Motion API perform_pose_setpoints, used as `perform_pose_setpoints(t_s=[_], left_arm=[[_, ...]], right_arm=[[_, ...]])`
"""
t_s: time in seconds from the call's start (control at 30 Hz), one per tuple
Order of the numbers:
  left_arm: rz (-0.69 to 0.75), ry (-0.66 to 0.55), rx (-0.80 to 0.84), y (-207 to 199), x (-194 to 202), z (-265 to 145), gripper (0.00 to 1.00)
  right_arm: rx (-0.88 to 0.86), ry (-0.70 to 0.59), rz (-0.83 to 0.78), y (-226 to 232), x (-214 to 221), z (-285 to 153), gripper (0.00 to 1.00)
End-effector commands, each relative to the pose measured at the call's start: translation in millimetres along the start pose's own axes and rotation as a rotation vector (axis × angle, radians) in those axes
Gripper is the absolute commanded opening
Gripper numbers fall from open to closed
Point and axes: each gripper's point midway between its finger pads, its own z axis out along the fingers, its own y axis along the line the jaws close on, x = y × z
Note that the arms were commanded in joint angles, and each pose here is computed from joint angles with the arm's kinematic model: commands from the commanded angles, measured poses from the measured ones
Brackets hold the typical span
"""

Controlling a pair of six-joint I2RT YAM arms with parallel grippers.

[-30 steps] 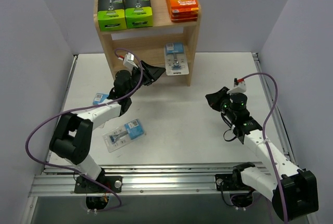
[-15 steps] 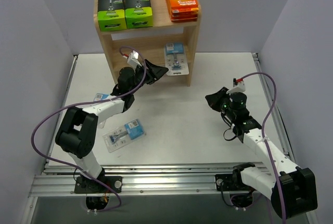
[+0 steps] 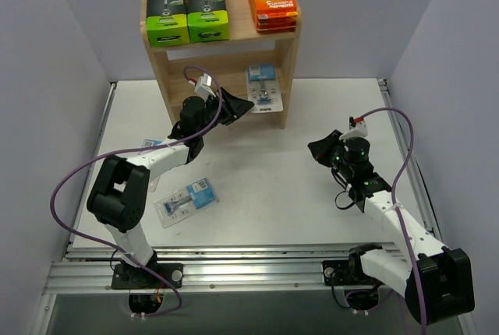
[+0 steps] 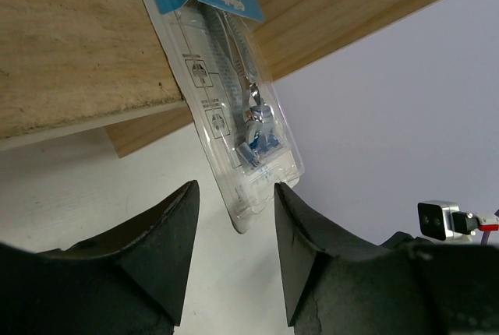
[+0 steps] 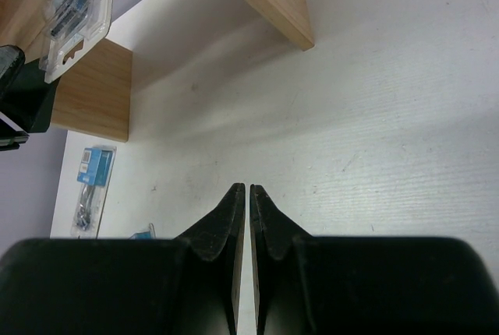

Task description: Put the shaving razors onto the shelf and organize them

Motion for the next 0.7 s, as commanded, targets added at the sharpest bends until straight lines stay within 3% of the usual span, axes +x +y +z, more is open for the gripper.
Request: perform_pose_setpoints(t_s=[0.0,0.23,0.67], left_arm=[[0.018,0.002,0.054,-17,-4,4,0.52],[-0.004,0.004,0.08,-20,-3,7,0.5],[-0.026,-0.004,0.116,-31,-11,15,0.29]], right_arm=[[-0.026,-0.019,-0.018,4,-6,1,0.03],[-0.046,-0.028,-0.001,10,-9,2,0.03],[-0.032,-0.023,-0.014,4,-8,0,0.03]])
